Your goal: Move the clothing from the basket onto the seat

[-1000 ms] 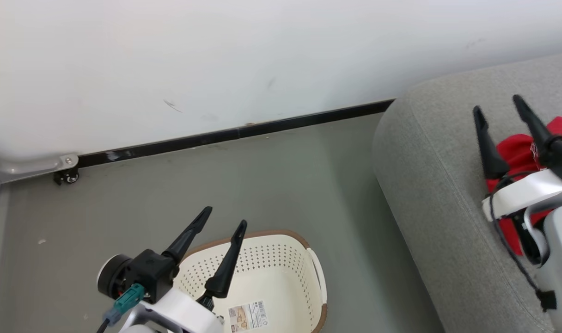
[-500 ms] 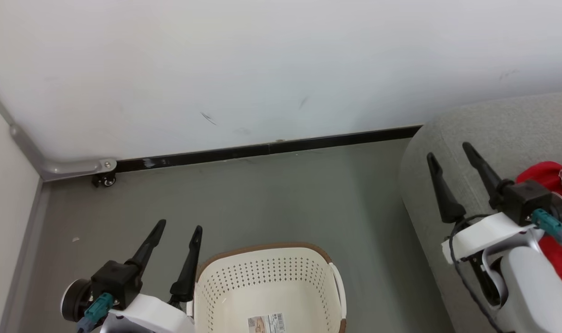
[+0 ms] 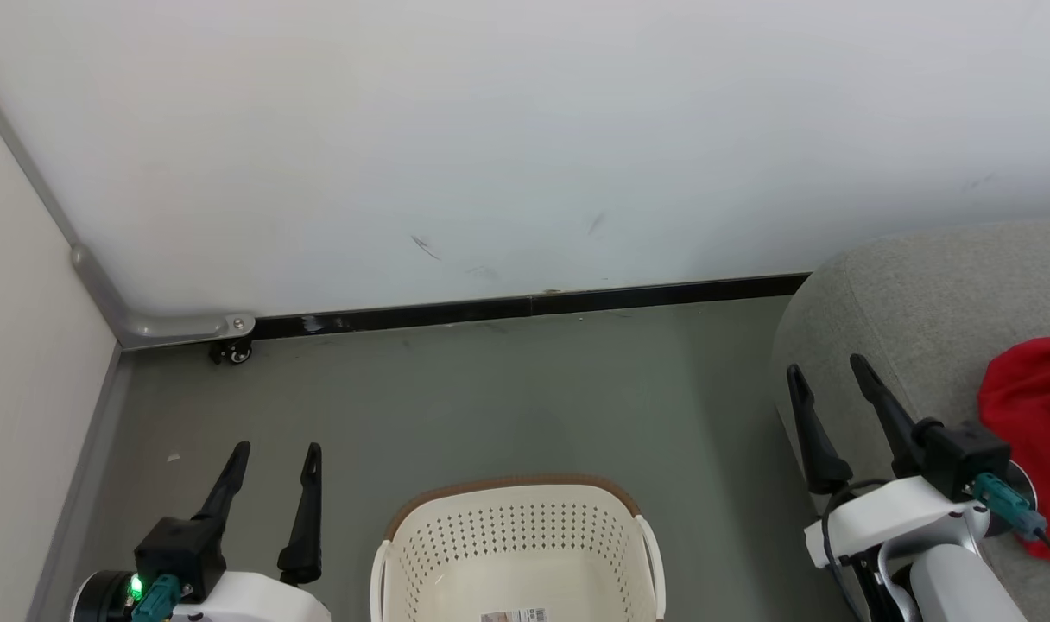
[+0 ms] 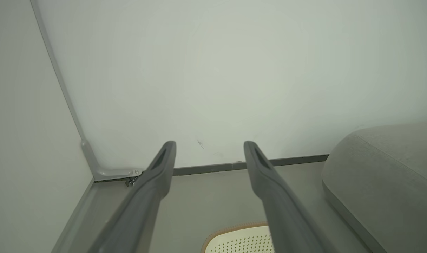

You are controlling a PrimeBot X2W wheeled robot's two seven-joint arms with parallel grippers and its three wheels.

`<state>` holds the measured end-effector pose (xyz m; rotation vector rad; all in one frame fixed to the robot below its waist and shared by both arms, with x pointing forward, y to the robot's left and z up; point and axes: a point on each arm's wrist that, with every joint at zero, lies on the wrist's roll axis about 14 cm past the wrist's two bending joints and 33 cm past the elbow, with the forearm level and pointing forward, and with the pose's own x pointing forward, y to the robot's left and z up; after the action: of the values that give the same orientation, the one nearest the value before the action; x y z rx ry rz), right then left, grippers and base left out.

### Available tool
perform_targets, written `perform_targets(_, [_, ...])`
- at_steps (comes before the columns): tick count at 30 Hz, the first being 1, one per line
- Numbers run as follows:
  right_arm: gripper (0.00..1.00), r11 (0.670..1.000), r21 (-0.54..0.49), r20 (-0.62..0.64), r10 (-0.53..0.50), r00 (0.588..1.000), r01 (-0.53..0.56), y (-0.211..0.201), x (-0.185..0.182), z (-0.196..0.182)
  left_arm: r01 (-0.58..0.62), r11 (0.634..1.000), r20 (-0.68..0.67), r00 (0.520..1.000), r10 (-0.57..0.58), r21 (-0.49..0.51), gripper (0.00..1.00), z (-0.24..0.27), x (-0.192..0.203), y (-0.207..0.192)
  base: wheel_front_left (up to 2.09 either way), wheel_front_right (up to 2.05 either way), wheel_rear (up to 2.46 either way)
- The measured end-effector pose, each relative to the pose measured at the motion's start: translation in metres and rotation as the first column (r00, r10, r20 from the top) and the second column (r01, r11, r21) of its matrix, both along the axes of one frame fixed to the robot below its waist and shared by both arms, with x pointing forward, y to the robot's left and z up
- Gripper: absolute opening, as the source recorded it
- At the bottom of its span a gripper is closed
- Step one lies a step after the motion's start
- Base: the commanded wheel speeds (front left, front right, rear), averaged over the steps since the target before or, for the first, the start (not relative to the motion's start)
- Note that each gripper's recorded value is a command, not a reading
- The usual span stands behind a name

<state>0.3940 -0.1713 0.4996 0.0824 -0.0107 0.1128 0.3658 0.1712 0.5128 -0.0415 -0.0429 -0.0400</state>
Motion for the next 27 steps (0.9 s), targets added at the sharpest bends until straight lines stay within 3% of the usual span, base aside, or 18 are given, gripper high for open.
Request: perform_targets(27, [1.0, 1.0, -0.024, -0.044, -0.013, 0.999, 0.012, 0.004, -0.038, -0.023, -0.069, 0.995, 0.012, 0.998, 0.068, 0.075, 1.0, -0.003, -0.018, 0.013, 0.0, 0.0, 0.0])
